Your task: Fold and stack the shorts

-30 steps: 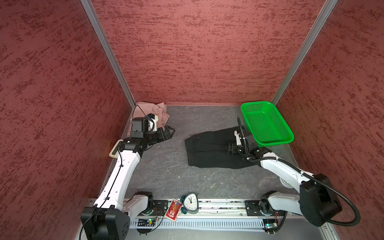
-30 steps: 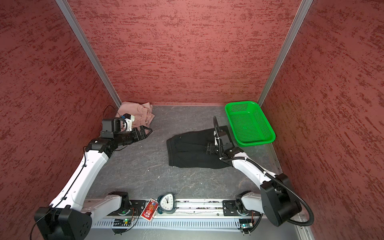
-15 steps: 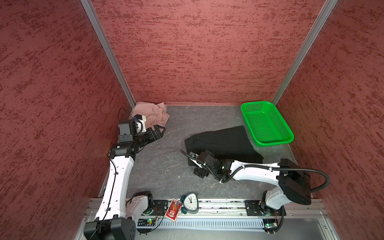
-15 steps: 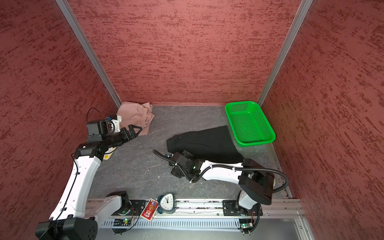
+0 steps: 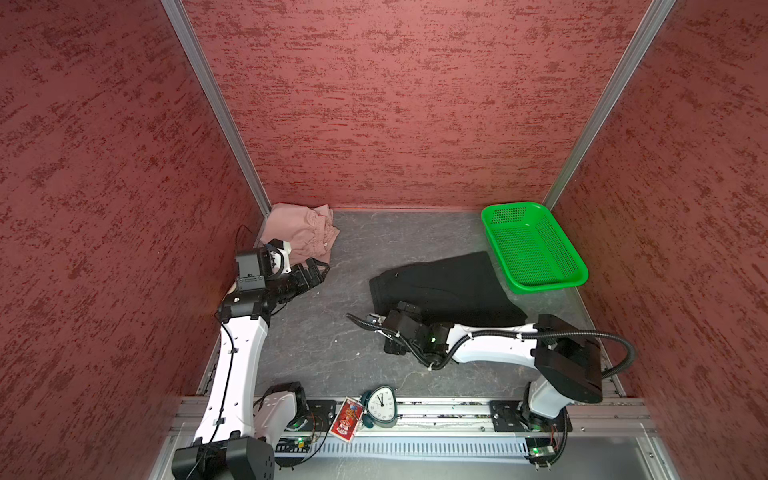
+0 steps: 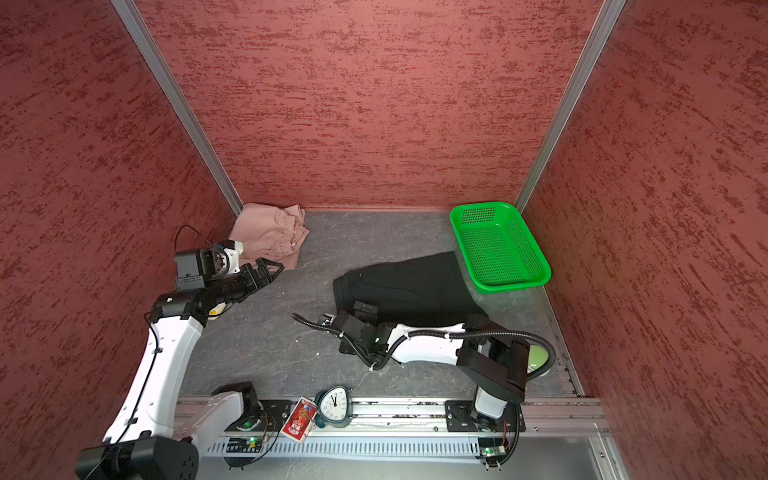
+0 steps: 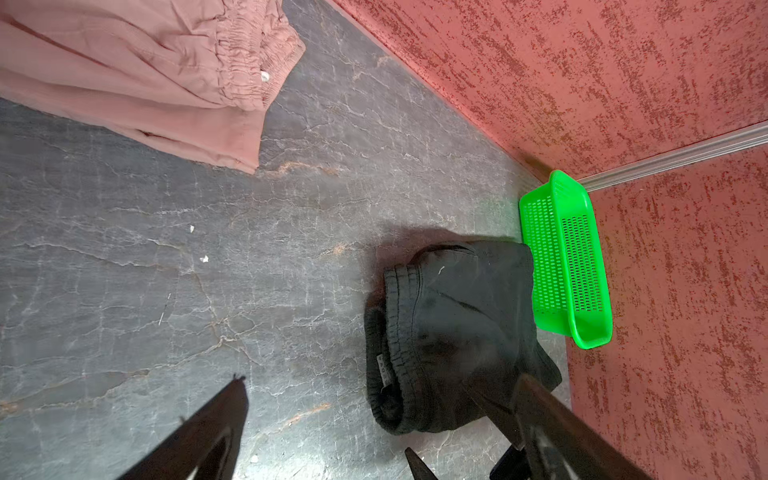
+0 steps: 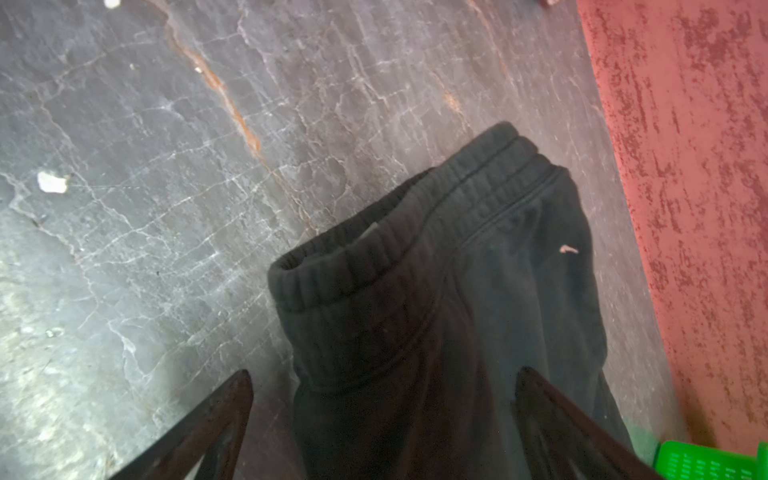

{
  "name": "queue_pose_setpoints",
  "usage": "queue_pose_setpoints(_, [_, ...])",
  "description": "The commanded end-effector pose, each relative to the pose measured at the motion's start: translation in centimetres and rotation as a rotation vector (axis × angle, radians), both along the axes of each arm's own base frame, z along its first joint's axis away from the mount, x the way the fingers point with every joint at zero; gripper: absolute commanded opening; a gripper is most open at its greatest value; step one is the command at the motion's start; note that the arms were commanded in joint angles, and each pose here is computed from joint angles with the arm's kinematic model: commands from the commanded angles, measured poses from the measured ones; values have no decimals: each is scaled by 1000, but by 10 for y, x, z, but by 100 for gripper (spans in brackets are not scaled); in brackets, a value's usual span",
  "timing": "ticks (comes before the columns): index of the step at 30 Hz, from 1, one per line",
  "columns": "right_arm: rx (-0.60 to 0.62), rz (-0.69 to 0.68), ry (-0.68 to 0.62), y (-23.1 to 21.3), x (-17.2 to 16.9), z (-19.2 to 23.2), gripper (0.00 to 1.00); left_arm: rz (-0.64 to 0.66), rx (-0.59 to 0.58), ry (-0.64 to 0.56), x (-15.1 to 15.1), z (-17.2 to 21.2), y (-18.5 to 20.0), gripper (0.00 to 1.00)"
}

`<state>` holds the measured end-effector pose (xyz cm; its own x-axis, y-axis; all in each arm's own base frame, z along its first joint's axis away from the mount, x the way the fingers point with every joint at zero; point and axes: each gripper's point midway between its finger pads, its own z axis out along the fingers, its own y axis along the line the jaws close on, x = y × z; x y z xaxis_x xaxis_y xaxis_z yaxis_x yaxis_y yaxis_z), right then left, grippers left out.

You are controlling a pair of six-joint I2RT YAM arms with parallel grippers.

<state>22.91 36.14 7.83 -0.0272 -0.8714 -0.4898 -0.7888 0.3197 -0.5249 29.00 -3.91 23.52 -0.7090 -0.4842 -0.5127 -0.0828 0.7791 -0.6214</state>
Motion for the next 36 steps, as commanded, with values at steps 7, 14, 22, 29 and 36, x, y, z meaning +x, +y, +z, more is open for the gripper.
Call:
queue_pose_setpoints(7, [-67, 66, -7, 15, -1, -22, 99, -15, -1, 6, -7, -2, 0, 99])
queue_pose_setpoints(14, [-66, -31, -56, 21, 23, -39, 95, -4, 4, 30, -10, -7, 3, 99])
queue_pose_setpoints(22, [145, -61, 20, 32, 23, -16, 0, 34, -78, 102, -16, -33, -2, 99])
queue_pose_setpoints(29, [412, -52, 117, 42, 15, 15, 0, 42, -216, 141, -13, -83, -41, 99])
queue_pose_setpoints(36, [495, -82, 153, 35, 18, 18, 0, 5, -423, 137, 4, -119, -101, 99])
